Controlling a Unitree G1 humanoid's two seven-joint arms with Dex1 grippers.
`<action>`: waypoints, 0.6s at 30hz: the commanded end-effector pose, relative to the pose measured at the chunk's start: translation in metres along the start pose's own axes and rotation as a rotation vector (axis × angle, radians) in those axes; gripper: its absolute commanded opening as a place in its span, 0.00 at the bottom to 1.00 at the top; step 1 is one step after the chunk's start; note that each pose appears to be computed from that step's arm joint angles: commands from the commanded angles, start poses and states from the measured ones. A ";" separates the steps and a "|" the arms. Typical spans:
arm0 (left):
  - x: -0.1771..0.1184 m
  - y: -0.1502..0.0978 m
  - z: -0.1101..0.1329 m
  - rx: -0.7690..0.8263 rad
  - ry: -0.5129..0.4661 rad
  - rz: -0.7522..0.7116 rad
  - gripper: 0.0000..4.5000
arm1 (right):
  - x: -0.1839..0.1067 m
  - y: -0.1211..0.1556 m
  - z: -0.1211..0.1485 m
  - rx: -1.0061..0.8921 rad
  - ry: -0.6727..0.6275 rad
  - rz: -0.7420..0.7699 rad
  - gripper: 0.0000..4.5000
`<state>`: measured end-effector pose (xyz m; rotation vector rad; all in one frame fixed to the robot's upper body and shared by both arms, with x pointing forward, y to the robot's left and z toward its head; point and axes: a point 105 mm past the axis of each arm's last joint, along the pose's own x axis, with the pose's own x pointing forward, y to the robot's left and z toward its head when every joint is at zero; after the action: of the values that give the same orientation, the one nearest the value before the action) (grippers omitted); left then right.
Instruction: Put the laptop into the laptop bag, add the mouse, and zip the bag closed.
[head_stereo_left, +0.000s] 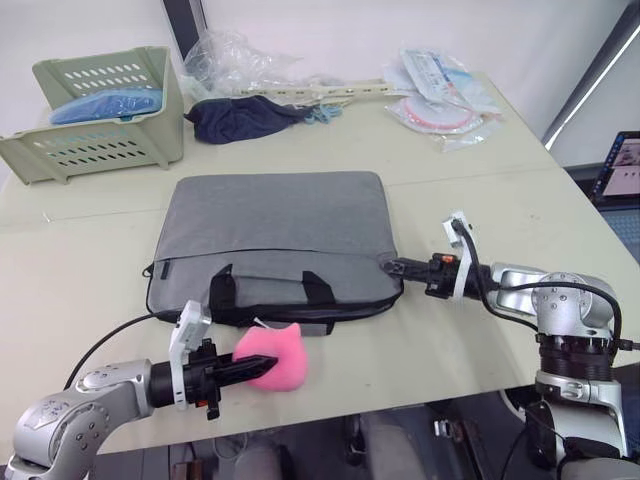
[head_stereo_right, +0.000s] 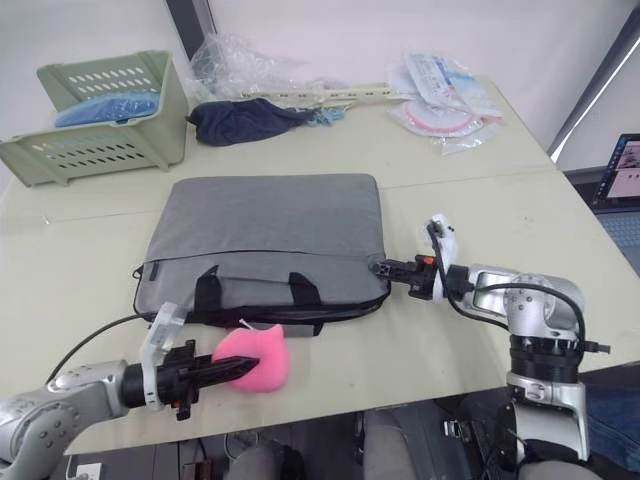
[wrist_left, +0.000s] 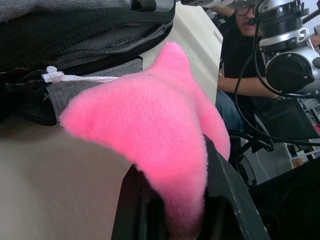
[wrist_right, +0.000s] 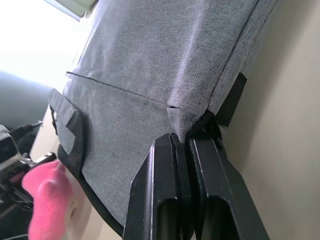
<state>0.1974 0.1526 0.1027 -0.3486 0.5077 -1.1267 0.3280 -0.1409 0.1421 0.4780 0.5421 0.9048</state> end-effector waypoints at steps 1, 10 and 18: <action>-0.020 -0.005 0.002 -0.004 0.018 -0.015 0.53 | -0.012 0.003 0.013 -0.066 -0.056 0.016 0.39; -0.108 0.026 0.009 0.057 0.123 0.211 1.00 | -0.059 0.012 0.041 -0.392 -0.135 -0.067 0.99; -0.096 0.026 0.096 0.270 0.003 0.148 1.00 | -0.020 0.094 0.002 -0.908 0.068 0.236 0.99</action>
<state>0.2326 0.2610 0.1750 -0.0887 0.4178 -0.9896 0.2812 -0.1363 0.2009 -0.2118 0.1623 1.1447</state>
